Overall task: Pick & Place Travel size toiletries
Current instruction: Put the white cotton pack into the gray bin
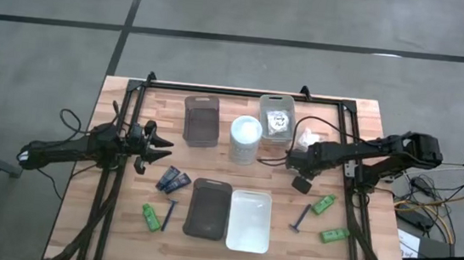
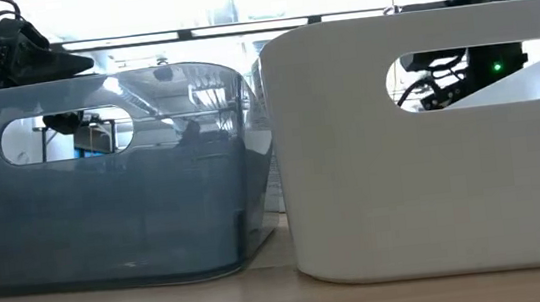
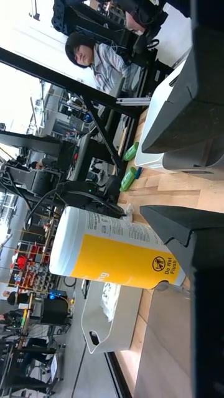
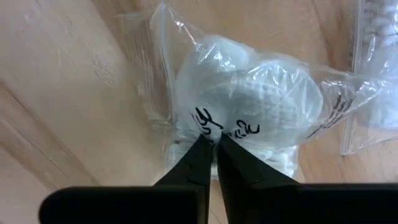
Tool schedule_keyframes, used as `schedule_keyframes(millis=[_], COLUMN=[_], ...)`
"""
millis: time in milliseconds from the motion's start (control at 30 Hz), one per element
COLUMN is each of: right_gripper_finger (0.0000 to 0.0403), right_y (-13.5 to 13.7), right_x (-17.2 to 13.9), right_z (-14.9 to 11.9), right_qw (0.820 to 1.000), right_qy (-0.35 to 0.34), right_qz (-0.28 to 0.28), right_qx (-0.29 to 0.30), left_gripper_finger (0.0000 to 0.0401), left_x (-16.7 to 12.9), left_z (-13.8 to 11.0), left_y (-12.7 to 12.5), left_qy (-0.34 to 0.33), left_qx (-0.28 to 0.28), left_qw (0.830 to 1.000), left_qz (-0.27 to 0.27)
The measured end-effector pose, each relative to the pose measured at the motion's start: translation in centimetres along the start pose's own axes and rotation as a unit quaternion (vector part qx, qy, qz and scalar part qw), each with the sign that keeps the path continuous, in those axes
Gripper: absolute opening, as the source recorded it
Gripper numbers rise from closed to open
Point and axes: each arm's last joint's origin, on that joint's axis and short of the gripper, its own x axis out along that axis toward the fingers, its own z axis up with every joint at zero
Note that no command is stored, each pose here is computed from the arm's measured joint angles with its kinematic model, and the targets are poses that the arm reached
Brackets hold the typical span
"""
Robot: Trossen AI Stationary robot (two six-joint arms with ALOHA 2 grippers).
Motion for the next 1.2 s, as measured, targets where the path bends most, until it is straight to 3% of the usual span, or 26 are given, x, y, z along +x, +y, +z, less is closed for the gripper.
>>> schedule_keyframes(millis=[367, 900, 1200], right_gripper_finger=[0.0011, 0.0016, 0.0017], right_y=[-1.2, -3.4, -3.8], right_x=[-2.7, -9.2, -10.7], right_z=[-1.6, -3.9, -4.2], right_qw=[0.999, 0.993, 0.99], right_qy=[-0.02, -0.091, -0.118], right_qz=[0.012, 0.043, 0.057], right_qx=[0.023, 0.057, 0.056], left_gripper_finger=[0.0151, 0.0151, 0.0151], left_x=[0.0, 0.0, 0.0], left_z=[0.0, 0.0, 0.0], left_y=[0.0, 0.0, 0.0], left_qy=[0.0, 0.0, 0.0], left_qx=[0.0, 0.0, 0.0], left_qw=[1.0, 1.0, 1.0], left_qz=[0.0, 0.0, 0.0])
